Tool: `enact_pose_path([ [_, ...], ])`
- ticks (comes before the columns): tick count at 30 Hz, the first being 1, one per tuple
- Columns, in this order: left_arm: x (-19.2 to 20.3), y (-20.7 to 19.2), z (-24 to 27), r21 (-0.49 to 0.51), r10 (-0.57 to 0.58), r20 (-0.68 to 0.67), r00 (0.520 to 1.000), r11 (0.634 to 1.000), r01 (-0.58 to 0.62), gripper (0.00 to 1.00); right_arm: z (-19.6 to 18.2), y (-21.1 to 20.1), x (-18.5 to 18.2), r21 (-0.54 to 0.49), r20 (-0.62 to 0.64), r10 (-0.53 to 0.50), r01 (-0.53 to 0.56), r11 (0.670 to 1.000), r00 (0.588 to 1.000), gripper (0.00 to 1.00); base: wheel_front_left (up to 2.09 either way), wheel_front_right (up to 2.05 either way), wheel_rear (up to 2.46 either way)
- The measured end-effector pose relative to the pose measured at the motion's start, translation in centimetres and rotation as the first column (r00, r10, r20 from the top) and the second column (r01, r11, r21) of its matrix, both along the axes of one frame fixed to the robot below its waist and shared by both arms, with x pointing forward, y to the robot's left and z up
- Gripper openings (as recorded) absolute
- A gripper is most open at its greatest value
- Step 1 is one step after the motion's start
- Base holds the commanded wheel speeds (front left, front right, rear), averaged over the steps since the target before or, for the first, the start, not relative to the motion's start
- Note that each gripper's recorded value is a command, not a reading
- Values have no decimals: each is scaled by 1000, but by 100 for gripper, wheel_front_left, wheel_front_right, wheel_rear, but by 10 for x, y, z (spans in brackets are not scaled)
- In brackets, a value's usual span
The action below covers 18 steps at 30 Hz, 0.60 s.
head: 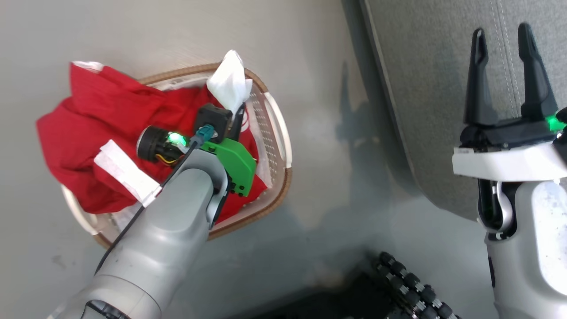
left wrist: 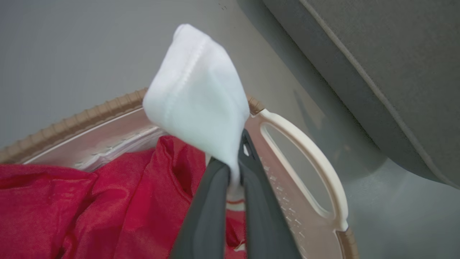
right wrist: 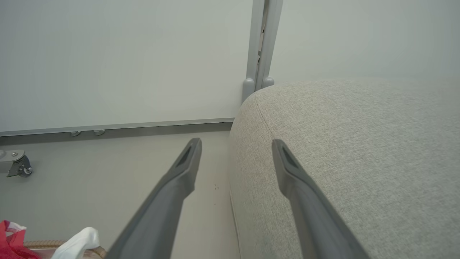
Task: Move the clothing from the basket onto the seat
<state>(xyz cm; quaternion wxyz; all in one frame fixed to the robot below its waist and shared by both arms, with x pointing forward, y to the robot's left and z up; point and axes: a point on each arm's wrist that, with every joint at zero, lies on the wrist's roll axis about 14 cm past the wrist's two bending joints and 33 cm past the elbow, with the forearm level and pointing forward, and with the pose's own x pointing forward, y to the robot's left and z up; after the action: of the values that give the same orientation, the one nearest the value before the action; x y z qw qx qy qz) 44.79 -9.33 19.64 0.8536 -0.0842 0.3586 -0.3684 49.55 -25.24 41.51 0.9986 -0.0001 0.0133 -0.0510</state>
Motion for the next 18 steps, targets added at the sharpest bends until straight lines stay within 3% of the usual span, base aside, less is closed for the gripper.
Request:
enact_pose_path([
  [10, 18, 21, 95, -81, 53, 214, 975, 996, -36, 0, 11, 16, -27, -7, -28, 26, -26, 1000, 999, 100, 0, 0, 0],
  [18, 24, 50, 189, -99, 64, 444, 894, 995, -22, 0, 29, 35, -60, 22, -24, 64, -64, 998, 998, 100, 0, 0, 0],
])
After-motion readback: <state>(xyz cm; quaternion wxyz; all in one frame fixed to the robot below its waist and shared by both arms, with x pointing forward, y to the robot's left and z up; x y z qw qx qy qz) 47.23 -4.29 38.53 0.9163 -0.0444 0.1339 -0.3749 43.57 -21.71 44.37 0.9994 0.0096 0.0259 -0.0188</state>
